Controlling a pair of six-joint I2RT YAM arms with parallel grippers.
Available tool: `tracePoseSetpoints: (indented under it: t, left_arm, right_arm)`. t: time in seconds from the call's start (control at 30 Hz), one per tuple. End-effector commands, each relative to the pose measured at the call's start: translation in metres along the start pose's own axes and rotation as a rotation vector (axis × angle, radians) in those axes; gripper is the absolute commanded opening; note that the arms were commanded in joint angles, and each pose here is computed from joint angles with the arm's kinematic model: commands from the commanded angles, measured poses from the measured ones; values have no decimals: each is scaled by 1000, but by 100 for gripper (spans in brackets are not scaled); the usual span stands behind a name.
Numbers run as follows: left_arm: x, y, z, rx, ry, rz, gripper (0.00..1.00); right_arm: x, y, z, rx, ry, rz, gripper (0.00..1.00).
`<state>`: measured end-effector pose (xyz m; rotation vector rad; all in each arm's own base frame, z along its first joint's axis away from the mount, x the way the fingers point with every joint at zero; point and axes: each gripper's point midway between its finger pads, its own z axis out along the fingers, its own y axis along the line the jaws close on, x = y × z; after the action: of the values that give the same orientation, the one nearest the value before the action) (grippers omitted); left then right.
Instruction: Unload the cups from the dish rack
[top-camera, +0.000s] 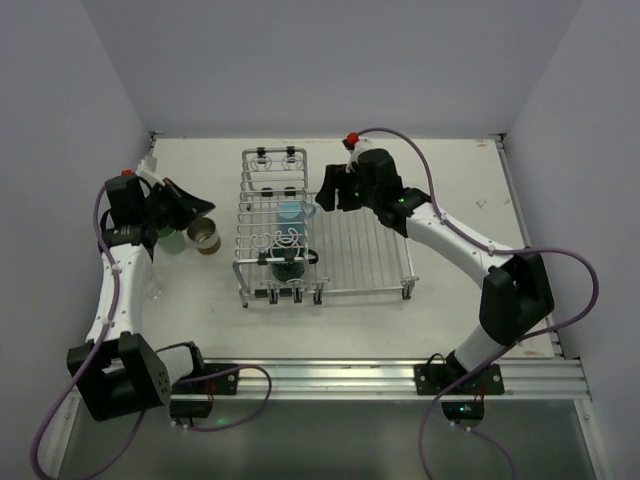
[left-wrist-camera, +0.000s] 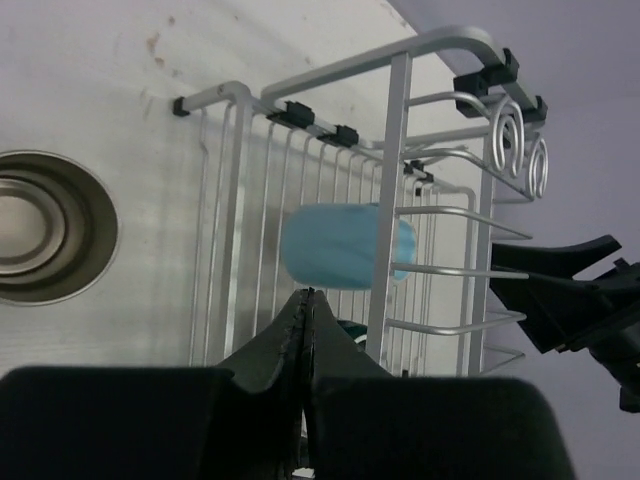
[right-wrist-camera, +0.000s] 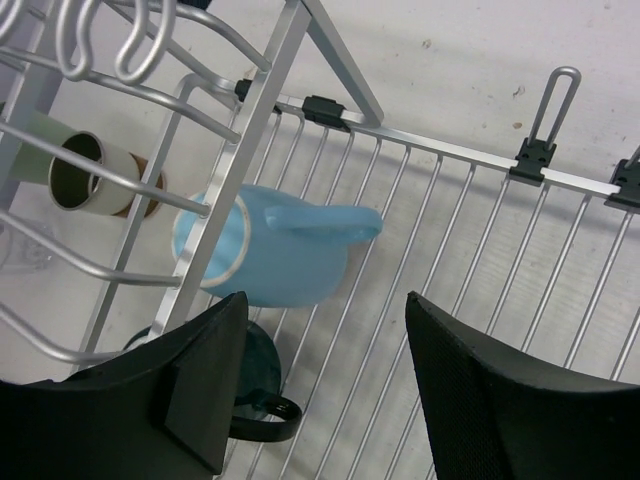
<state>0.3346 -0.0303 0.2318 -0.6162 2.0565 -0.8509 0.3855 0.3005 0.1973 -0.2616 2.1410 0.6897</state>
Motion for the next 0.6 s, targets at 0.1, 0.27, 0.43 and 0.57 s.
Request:
tracePoseSetpoints:
  t: [0.1,0.27,0.43,0.57]
  left_arm:
    - [49,-9,29,220,222,-71,0]
    - [72,2,46,255,303,-122,0]
    - [79,-3,61,330,325,-127,0]
    - [93,-8,77,362,383,-153,0]
  right_arm:
    - [-22,5,-24,-9,-82,12,67]
    - [-18,1,-27,-7,-78,10,67]
    - [-14,-6,-26,-6,-76,22,67]
    - [-10,-9,-21,-6,-63,31,67]
